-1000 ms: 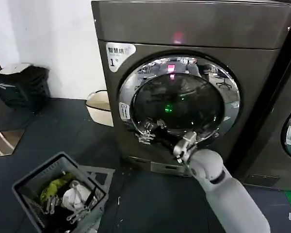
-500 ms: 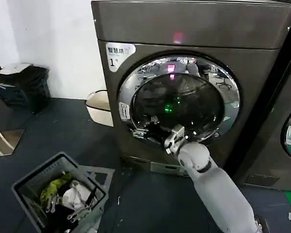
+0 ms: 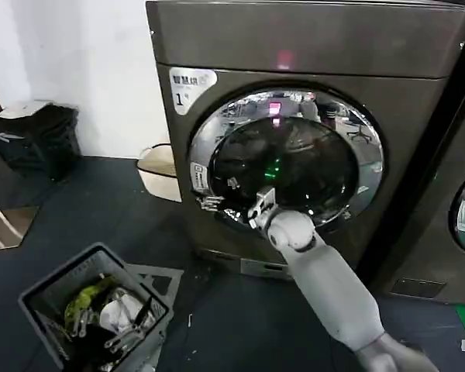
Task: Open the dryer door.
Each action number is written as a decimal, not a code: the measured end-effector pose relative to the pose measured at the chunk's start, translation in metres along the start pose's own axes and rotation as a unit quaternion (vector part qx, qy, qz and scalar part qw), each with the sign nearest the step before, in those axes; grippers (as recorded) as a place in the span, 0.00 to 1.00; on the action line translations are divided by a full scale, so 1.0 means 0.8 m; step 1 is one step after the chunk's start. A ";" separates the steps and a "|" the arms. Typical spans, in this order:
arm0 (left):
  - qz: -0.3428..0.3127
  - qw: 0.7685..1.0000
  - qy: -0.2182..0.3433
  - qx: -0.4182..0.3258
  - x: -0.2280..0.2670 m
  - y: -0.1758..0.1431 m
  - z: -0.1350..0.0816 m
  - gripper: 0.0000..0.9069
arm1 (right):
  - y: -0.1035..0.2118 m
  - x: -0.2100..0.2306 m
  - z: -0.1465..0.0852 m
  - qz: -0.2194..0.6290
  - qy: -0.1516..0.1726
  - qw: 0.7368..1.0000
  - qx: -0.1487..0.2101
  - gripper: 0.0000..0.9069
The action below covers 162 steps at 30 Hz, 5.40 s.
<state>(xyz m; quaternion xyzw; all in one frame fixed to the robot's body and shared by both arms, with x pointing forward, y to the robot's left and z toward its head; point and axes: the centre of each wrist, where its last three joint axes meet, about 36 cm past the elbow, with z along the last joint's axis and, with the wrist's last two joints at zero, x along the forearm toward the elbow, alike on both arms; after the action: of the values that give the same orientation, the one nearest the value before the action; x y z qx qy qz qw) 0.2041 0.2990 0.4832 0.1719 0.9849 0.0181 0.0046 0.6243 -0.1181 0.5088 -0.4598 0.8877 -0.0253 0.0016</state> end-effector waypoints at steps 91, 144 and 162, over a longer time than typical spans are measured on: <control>0.584 0.809 -0.043 0.049 -0.478 -0.124 0.008 1.00 | 0.156 0.886 -0.135 0.796 -0.016 0.595 0.108 1.00; 0.366 0.912 -0.179 0.054 -0.464 -0.098 0.002 1.00 | 0.256 0.993 -0.266 0.881 0.021 0.392 0.265 1.00; 0.375 0.885 0.048 -0.272 -0.317 0.261 0.013 1.00 | 0.258 1.006 -0.283 0.889 0.019 0.342 0.305 1.00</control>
<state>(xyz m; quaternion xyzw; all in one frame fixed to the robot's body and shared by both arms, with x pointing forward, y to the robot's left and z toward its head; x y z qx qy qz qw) 0.5138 0.4101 0.4817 0.5189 0.8028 0.2937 -0.0031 -0.0145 -0.6462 0.7416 0.6326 0.7045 -0.2863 0.1466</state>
